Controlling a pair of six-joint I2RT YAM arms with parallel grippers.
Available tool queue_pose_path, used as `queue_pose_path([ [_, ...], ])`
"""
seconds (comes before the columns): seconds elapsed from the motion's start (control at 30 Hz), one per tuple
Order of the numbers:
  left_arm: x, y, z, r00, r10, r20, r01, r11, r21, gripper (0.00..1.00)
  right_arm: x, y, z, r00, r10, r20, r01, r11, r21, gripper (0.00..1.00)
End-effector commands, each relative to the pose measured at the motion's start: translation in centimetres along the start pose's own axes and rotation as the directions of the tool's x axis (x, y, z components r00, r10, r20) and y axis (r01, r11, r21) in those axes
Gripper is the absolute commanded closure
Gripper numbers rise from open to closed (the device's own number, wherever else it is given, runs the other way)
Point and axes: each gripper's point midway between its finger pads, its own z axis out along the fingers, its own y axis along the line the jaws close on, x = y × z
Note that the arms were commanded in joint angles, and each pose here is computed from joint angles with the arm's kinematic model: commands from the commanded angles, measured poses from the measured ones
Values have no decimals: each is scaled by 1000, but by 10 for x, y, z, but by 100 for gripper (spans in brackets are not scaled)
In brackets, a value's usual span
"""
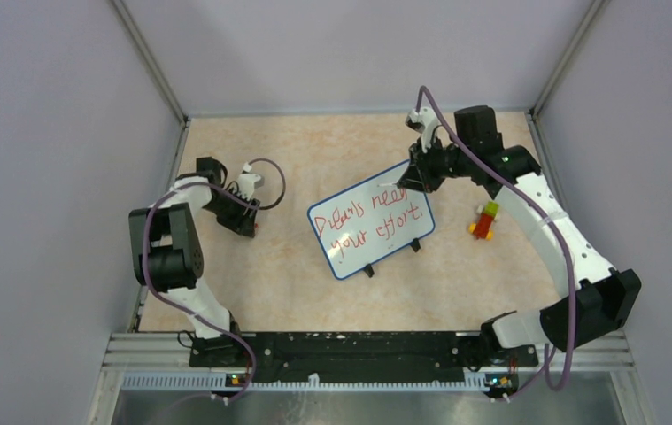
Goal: Write a sentence on the whiteboard
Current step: Pick up the pen cap from the center of the board.
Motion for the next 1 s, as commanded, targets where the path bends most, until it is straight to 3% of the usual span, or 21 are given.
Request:
queue_pose_path([
  [0.0, 3, 4, 22, 999, 10, -39, -11, 999, -32, 44, -23, -3, -12, 998, -28, 61, 27, 999, 23, 100],
  [0.2, 10, -5, 37, 995, 43, -91, -49, 997, -59, 54, -23, -4, -12, 998, -25, 57, 24, 999, 29, 100],
  [0.37, 10, -9, 33, 995, 37, -96, -42, 998, -56, 76, -24, -7, -12, 998, -25, 55, 23, 999, 38, 100],
  [0.53, -20, -27, 7, 999, 46, 5, -46, 999, 10, 99, -24, -5, -10, 998, -18, 53, 17, 1000, 23, 100],
  [0.73, -79, -51, -57, 980, 98, 170, -111, 992, 67, 100, -28, 0, -12, 997, -22, 67, 22, 1000, 1, 100],
  [0.9, -149, -86, -146, 890, 195, 413, -243, 968, 67, 100, -32, -3, -11, 998, -1, 65, 0, 1000, 12, 100],
  [0.97, -162, -112, -164, 853, 260, 453, -326, 943, 71, 100, -32, 2, -11, 998, 14, 64, -13, 1000, -21, 100],
])
